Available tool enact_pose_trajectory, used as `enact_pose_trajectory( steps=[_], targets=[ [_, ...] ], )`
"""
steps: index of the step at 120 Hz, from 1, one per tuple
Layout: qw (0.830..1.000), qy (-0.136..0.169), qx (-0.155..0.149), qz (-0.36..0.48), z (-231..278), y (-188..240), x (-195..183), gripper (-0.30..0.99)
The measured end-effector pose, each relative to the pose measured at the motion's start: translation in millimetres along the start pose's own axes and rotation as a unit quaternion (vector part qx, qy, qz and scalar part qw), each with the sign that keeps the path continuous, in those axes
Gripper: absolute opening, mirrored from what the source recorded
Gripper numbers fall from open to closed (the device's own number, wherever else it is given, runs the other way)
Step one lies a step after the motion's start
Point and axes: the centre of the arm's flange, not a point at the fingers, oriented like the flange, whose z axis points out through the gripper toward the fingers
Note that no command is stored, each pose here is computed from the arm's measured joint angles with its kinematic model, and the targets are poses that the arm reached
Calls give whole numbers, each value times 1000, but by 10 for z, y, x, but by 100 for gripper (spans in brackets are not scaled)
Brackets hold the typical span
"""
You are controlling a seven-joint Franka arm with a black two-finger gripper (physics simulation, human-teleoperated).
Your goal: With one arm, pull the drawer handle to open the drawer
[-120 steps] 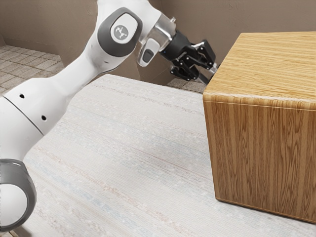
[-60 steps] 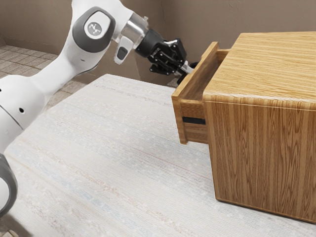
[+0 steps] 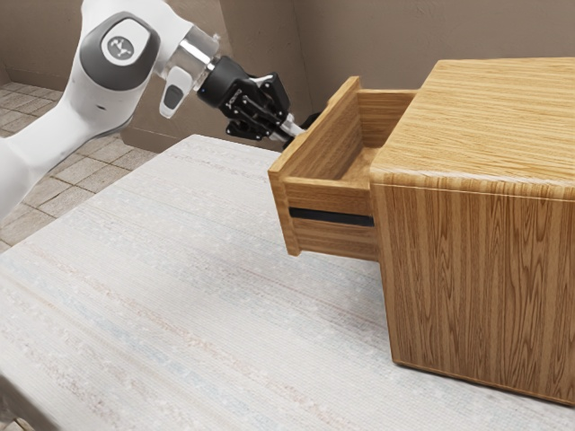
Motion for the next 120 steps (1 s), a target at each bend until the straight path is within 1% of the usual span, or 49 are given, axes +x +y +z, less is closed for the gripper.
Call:
enact_pose_trajectory(
  steps=[18,40,80,98,105,120],
  targets=[
    [1000,0,-5,-18,-137,236,-19,-1],
    [999,-7,-3,-32,-373,457,-28,-3],
    [999,-14,-1,-51,-598,741,-47,-2],
    [998,-15,-2,-53,-631,781,-47,-2],
    [998,-14,-3,-53,-630,780,-46,0],
    [999,-13,-5,-53,-631,784,-42,8]
  ],
)
